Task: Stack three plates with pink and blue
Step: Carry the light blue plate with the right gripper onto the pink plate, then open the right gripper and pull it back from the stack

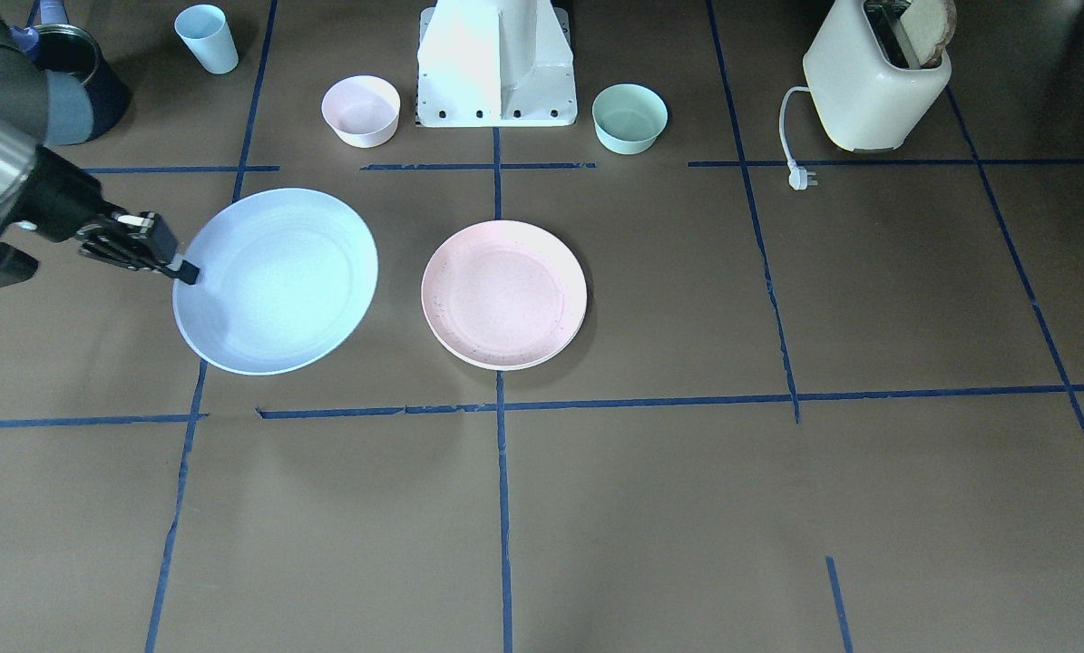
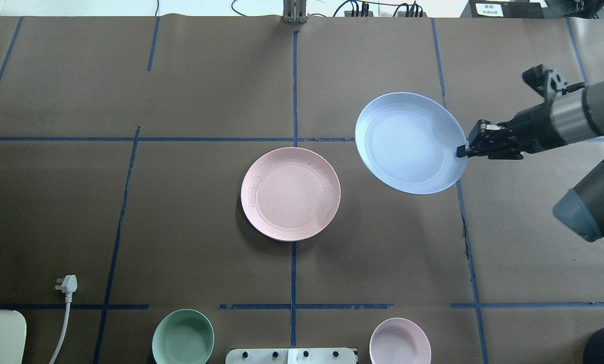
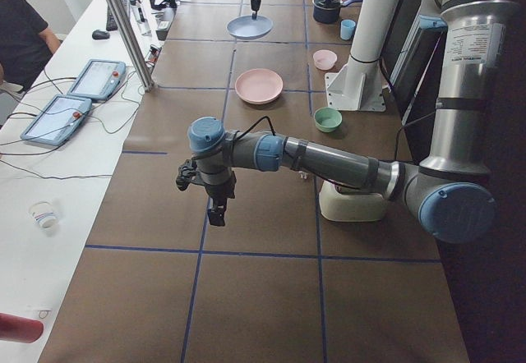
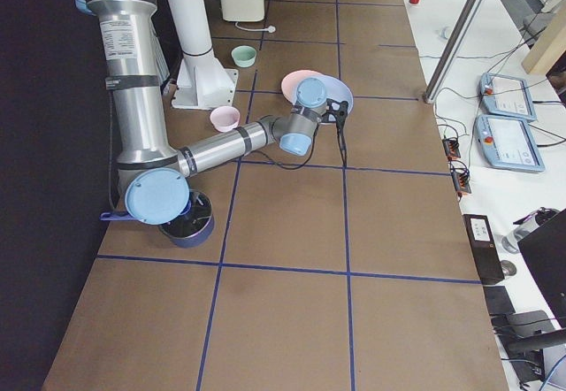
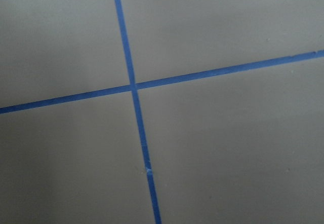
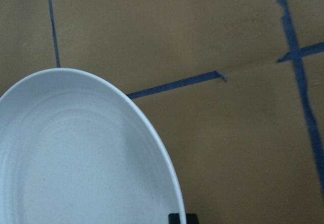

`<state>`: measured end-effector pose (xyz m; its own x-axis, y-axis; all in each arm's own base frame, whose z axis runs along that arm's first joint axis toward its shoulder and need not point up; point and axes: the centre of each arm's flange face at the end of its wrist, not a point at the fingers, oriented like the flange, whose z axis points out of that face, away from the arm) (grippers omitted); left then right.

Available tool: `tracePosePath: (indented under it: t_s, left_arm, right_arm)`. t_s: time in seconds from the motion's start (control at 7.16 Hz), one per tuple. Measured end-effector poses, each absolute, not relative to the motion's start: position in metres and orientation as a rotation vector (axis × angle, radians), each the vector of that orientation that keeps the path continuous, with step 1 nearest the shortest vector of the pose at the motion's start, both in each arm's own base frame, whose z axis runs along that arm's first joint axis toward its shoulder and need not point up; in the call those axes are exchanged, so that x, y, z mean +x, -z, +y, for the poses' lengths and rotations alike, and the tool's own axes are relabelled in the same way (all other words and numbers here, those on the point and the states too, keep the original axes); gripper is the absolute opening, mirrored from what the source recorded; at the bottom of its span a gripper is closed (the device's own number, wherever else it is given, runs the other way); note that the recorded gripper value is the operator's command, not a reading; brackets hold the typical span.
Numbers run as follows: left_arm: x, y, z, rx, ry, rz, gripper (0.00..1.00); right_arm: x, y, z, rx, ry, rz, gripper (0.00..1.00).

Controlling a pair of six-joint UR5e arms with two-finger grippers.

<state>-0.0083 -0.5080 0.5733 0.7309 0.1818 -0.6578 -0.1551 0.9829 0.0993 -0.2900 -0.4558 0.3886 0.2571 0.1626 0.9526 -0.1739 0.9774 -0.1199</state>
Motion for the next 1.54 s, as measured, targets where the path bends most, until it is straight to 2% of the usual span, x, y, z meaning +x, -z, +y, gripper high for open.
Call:
tracePosePath:
  t_s: [0.56, 0.98, 1.12, 1.26, 1.54]
  left_arm:
    - [-0.012, -0.579, -0.508, 0.035, -0.187, 0.738, 1.00]
    - [-0.012, -0.580, -0.508, 0.032, -0.186, 0.739, 1.00]
    - [-0.012, -0.580, -0.508, 0.031, -0.186, 0.739, 1.00]
    - [-0.012, -0.581, -0.508, 0.031, -0.186, 0.739, 1.00]
    - [-0.012, -0.581, -0.508, 0.031, -0.185, 0.739, 1.00]
  right_arm:
    - [-0.451, -0.306, -0.405, 0.047, -0.231, -1.217, 0.00]
    - [-0.483, -0.280, -0.393, 0.052, -0.227, -1.183, 0.03]
    - [-0.485, -0.279, -0.392, 0.051, -0.226, -1.181, 0.20]
    - [-0.485, -0.279, -0.393, 0.051, -0.225, -1.179, 0.99]
    - [-0.486, -0.279, -0.393, 0.052, -0.225, -1.178, 1.00]
